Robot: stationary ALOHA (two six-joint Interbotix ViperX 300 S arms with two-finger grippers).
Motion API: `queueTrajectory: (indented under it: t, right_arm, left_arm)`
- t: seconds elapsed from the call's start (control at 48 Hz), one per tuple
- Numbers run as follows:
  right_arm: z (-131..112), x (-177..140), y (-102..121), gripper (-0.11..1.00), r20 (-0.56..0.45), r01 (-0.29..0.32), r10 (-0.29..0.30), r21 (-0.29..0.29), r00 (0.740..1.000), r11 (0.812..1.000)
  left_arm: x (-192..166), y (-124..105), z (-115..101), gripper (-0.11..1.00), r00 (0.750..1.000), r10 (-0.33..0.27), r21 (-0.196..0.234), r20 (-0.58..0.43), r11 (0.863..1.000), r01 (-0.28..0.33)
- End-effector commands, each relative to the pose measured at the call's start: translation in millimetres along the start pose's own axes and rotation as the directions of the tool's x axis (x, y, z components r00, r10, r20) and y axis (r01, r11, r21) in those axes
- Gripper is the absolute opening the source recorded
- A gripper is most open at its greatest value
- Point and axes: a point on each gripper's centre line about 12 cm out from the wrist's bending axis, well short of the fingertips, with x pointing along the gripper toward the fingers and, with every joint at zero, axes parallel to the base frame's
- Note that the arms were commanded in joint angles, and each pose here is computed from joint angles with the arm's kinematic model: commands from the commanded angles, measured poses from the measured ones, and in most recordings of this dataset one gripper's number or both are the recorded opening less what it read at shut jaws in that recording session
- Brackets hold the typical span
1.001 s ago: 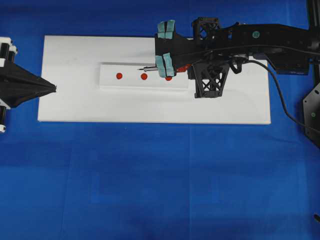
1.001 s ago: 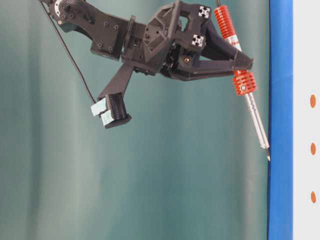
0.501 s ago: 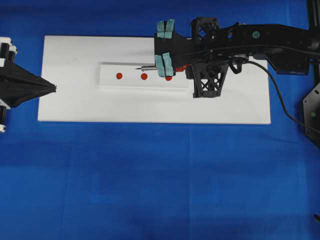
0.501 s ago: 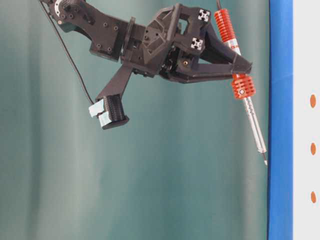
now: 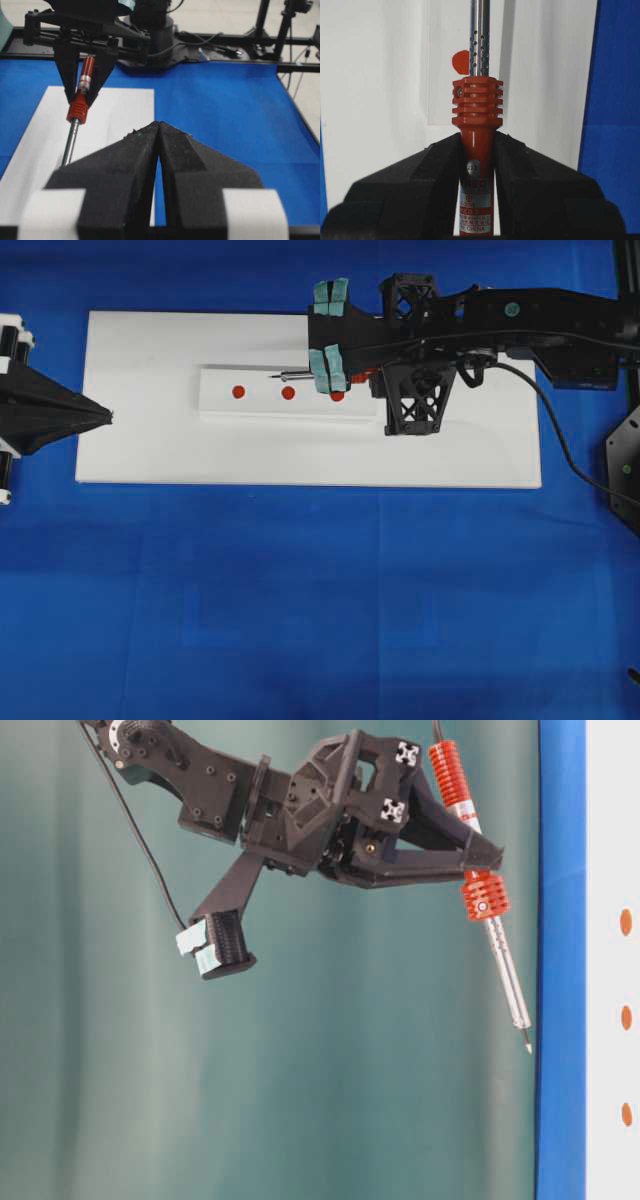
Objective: Touch the tip of the soldering iron to the mark.
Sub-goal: 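Lower the iron tip with the right gripper onto the middle red dot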
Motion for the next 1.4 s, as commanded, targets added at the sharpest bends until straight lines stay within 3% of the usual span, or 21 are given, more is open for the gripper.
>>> queueTrajectory:
  t: [0.0,0.667,1.043,1.376]
  right_arm:
    - [11,-19,-1,0.06,0.07,0.001,-0.001,0.008,0.998,1.0]
    - [32,31,4,0.06,0.079,-0.008,0.008,-0.003,0.997,1.0]
    - [31,59,8,0.06,0.05,-0.015,0.016,-0.009,0.999,1.0]
    - [30,63,4,0.06,0.041,-0.012,0.012,0.0,0.999,1.0]
  left_arm:
    - [1,-1,5,0.0,1.0,-0.003,0.001,0.018,1.0,0.003]
    - [1,-1,5,0.0,1.0,-0.003,0.001,0.018,1.0,0.003]
    - [1,-1,4,0.0,1.0,-0.003,0.001,0.017,1.0,0.003]
    - [1,0,4,0.0,1.0,-0.002,0.001,0.012,1.0,0.002]
